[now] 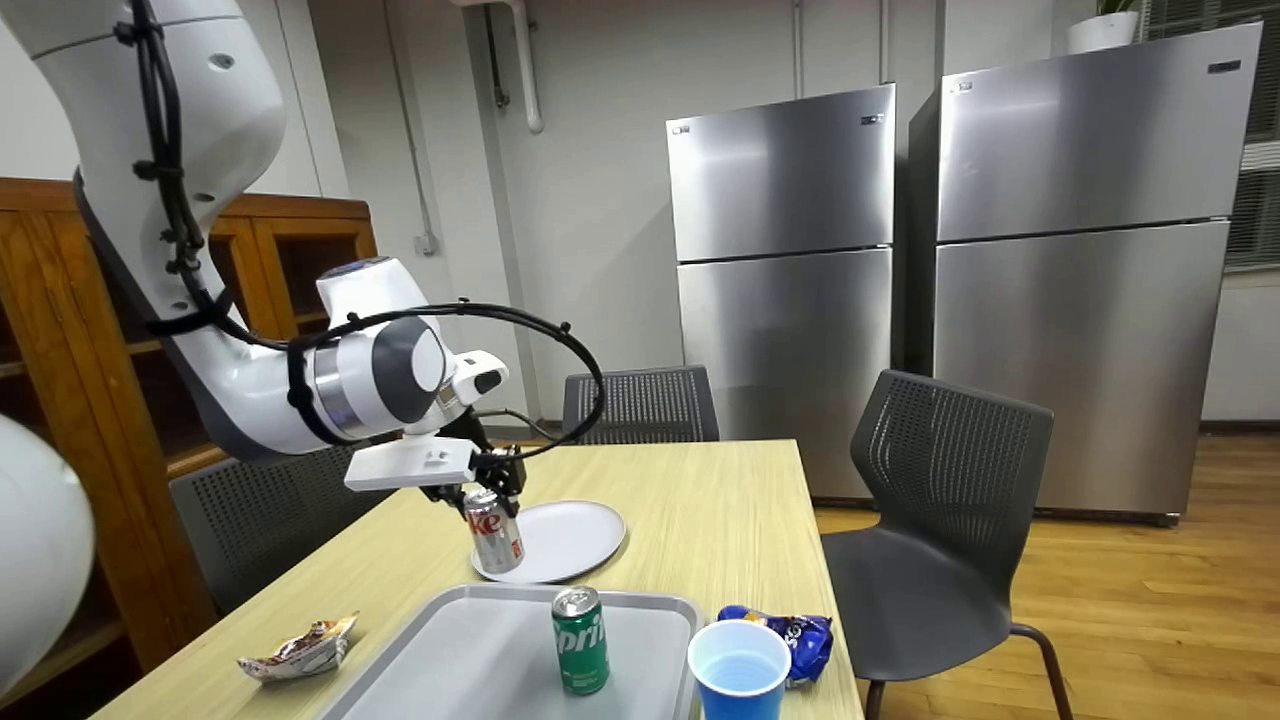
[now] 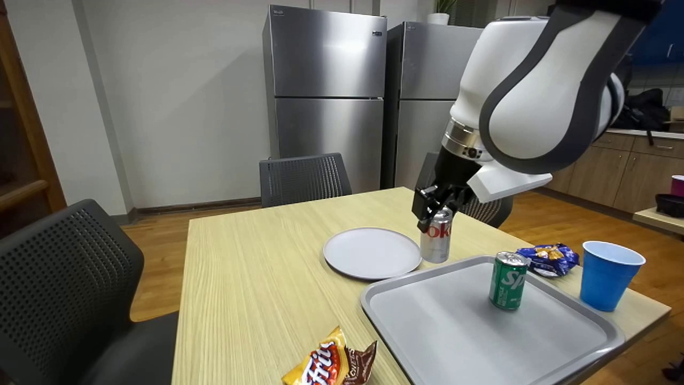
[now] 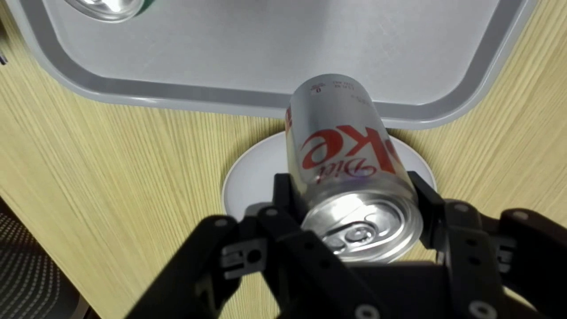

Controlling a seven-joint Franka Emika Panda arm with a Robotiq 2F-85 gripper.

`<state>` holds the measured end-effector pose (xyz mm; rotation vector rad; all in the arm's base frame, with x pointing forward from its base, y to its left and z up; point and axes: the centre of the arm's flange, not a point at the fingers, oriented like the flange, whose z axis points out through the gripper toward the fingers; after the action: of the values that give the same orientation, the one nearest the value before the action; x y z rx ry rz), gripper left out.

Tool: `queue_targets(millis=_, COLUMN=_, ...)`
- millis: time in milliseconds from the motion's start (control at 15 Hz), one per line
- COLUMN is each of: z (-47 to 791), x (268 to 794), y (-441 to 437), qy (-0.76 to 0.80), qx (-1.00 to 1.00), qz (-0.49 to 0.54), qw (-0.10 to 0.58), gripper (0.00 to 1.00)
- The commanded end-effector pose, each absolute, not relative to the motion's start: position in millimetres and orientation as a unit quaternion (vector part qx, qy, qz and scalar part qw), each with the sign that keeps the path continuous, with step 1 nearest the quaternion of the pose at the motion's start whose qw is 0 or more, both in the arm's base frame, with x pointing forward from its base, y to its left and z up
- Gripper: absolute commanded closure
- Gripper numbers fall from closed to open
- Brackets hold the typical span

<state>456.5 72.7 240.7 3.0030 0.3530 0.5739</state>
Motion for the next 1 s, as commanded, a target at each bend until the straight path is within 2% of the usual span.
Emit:
queue_targets(millis=0, z=257, x=435, y=69, qy=0.124, qx=0.976, qz=0.178, qw=0.026, gripper=0.62)
queue_targets(millis=933, z=240, x=410, y=61, qy=0.183, qx=0.97, qz=0.16, qw=0.016, gripper=0.62)
